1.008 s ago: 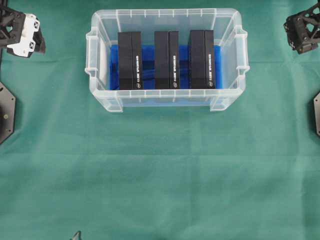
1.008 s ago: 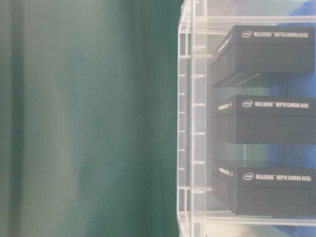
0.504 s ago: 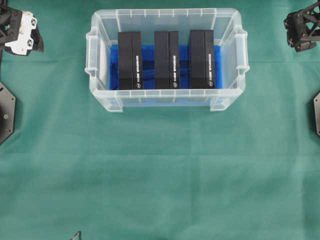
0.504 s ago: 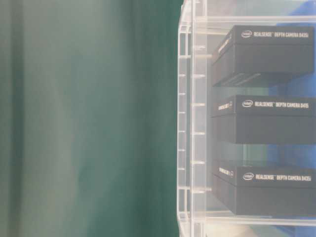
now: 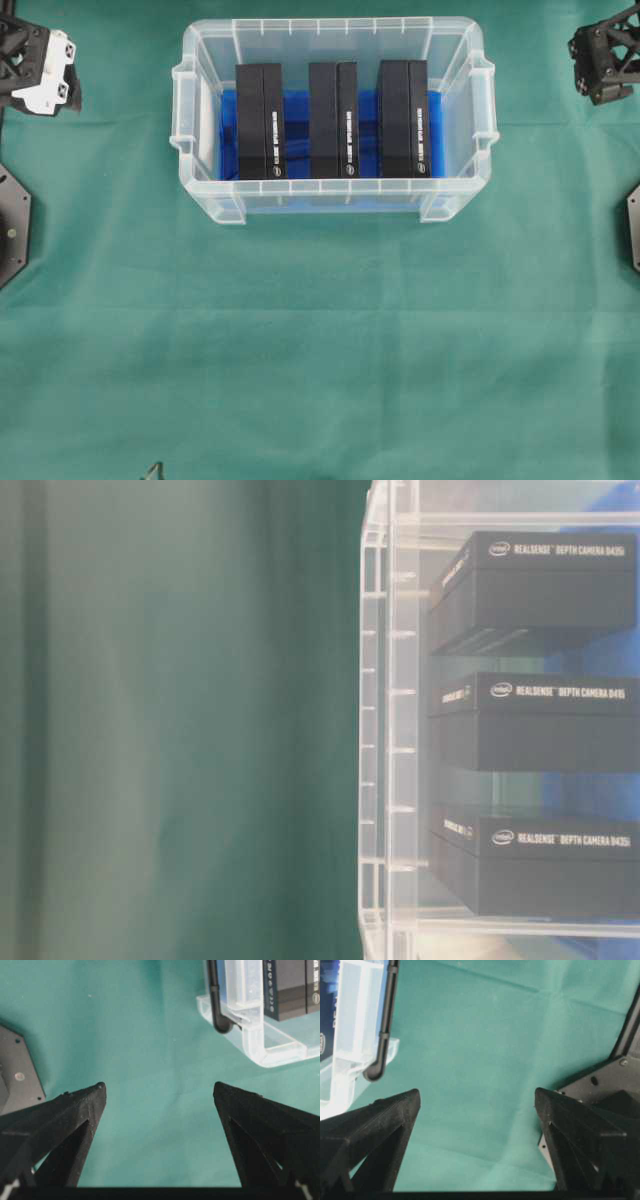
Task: Take the box out of the case with both arms.
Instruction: 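Open both grippers and swing them toward the bin's far edge, then lower both open grippers over the left and right black box pairs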
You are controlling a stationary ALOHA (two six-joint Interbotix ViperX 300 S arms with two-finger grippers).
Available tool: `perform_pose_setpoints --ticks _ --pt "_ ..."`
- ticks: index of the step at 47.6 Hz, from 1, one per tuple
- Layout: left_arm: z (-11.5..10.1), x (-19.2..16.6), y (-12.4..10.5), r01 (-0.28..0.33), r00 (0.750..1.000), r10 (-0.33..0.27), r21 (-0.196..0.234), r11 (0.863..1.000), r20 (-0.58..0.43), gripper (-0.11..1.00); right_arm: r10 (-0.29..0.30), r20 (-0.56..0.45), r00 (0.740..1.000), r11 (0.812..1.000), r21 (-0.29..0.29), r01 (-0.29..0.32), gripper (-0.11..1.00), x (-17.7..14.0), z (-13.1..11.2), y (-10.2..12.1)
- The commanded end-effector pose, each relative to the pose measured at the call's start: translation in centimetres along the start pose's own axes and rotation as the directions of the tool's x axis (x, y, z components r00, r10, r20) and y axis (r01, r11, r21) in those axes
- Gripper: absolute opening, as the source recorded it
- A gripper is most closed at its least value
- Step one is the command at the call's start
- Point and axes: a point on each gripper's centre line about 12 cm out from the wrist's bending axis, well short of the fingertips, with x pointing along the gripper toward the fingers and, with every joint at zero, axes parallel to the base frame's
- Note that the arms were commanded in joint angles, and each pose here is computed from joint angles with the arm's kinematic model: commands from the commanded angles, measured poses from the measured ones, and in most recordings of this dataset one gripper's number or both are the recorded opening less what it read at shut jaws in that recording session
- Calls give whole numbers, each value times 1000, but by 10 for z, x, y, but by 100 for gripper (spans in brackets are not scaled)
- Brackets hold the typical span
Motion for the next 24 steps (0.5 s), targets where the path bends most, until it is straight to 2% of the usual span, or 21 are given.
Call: perform_pose_setpoints --ticks 1,11,17,24 --pt "2 -7 -3 22 1000 -22 -12 1000 11 90 18 -1 1000 1000 7 -18 97 -5 0 3" --pt "7 -2 -15 3 1000 -3 -60 998 1 90 15 -14 1000 998 53 -14 96 0 2 13" --pt "13 7 -31 -26 1000 25 -90 996 -11 90 47 -11 999 997 55 -46 96 5 6 31" --pt "20 21 -60 -53 998 51 -75 996 -27 90 80 -7 997 996 26 -80 96 12 9 61"
